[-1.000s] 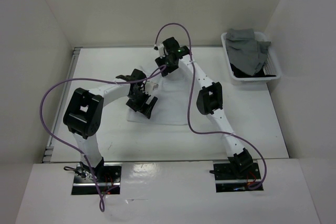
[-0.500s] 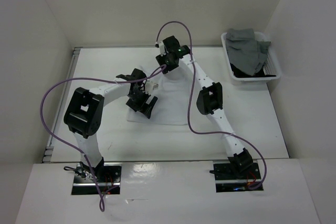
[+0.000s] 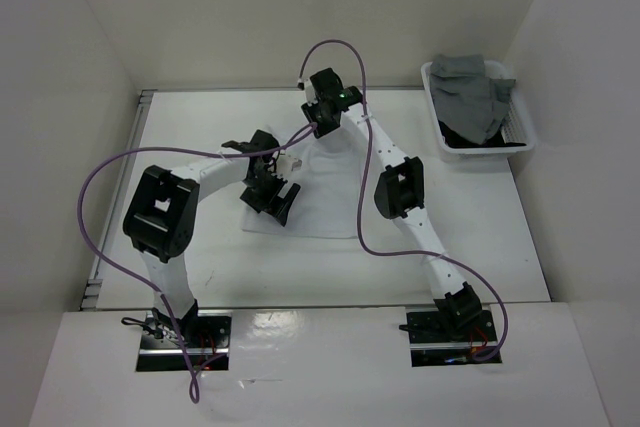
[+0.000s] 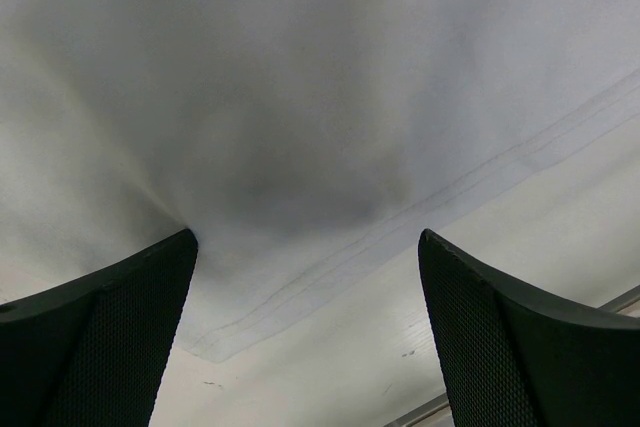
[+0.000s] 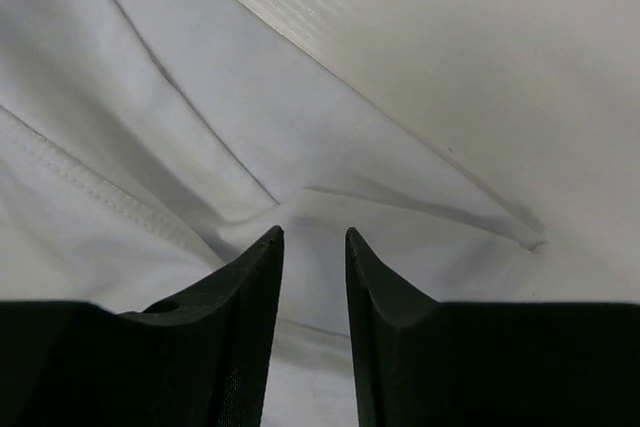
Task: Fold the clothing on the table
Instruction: Flatten the skirt out
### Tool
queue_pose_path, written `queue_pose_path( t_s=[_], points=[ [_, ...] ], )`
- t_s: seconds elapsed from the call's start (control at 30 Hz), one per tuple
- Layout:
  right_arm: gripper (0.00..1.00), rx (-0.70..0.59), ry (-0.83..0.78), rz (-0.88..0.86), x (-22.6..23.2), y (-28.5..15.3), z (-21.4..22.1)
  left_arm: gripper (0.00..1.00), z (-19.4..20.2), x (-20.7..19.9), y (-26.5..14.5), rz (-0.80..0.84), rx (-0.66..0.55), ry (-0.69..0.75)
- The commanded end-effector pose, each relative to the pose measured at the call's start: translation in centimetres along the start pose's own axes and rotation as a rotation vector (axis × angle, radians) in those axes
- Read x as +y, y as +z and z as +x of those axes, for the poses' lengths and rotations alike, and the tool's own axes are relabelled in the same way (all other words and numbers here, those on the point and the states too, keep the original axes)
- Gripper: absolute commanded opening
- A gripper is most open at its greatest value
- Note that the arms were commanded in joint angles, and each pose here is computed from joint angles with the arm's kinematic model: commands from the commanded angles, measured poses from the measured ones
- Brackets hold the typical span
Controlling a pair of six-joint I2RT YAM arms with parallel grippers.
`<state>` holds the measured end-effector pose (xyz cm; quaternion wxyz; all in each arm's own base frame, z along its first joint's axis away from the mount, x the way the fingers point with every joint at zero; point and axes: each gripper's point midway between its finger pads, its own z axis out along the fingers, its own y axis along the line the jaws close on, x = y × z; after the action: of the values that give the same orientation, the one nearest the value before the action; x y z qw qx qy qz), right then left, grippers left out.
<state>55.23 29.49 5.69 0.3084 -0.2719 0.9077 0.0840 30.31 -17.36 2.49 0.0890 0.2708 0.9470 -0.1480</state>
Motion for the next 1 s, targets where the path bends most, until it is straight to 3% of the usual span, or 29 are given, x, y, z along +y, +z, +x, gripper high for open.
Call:
queue_pose_path(
  t_s=[0.0, 0.53, 0.6, 0.77, 0.9, 0.97],
  points=[
    [0.36, -0.051, 0.013, 0.011, -0.6, 0.5, -1.2, 0.97, 1.2, -0.3, 1.3, 0.045, 0.06, -0.01],
    [0.38, -0.014, -0.014, -0.076, 4.2, 1.4, -0.1, 0.97, 1.2, -0.5, 1.4, 0.056, 0.067, -0.013],
    [0.43, -0.025, -0.023, -0.082, 4.9, 1.2, -0.4, 0.97, 1.2, -0.5, 1.4, 0.056, 0.067, -0.013],
    [0.64, -0.034, -0.039, -0.114, 6.5, 0.7, -0.8, 0.97, 1.2, -0.5, 1.4, 0.056, 0.067, -0.013],
    [0.64, -0.034, -0.048, -0.112, 7.0, 0.7, -0.8, 0.97, 1.4, -0.4, 1.6, 0.057, 0.076, -0.016],
    [0.57, -0.025, -0.047, -0.112, 7.0, 1.1, -0.5, 0.97, 1.4, -0.4, 1.6, 0.057, 0.076, -0.016]
  ],
)
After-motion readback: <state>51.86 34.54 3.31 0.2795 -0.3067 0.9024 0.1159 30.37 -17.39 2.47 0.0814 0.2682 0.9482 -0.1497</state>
